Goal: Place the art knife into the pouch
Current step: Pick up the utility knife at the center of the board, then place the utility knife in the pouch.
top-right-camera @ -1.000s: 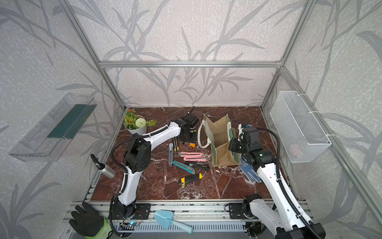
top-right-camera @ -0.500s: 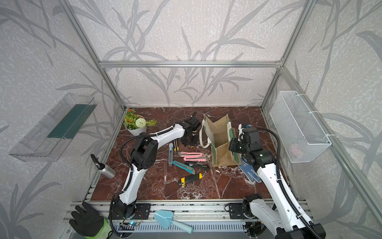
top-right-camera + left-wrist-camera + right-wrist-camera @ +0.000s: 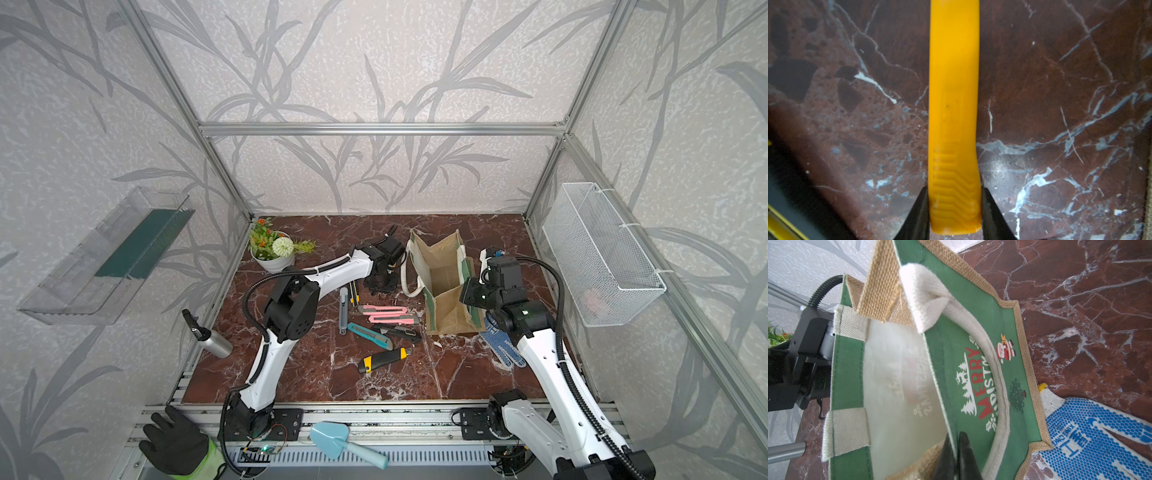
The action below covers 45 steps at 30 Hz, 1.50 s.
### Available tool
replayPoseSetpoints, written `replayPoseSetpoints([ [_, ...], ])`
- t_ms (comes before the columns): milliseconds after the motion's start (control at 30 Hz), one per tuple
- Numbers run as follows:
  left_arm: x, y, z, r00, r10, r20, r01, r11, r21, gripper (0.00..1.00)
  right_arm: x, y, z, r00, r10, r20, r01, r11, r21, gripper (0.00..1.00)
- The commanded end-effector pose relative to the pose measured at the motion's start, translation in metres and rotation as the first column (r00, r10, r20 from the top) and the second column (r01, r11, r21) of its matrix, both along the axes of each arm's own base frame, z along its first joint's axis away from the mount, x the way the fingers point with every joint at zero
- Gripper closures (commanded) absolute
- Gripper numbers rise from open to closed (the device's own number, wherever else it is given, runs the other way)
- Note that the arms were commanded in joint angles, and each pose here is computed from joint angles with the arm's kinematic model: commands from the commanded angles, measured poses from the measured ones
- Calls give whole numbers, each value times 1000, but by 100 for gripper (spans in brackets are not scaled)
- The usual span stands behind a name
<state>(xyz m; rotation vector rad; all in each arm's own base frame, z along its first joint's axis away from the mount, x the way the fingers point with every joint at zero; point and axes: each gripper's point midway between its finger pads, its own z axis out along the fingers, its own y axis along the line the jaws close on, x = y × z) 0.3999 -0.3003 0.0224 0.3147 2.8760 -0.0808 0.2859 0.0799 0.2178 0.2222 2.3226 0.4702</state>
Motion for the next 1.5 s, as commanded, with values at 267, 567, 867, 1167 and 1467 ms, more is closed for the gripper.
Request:
replayPoseSetpoints([
  [267,0,13,12,999,12,40,-13,1000,27,75,-10,-4,-9,999,-21,-47,21,1000,-1,100],
  [567,0,14,28,998,25,65,-25,1000,-4,77,-9,-4,-9,999,-26,-46,26,1000,5,100],
  [867,0,22,60,992,27,125,-25,999,-21,78,-6,-4,-6,999,-30,-39,31,999,8,100],
  [1167,-4,23,103,985,26,171,-15,998,-67,79,-4,-1,-8,999,-26,-46,27,999,17,100],
  [1467,-18,6,181,965,-29,261,72,985,-156,80,-3,-2,-5,999,-31,-38,32,999,17,100],
])
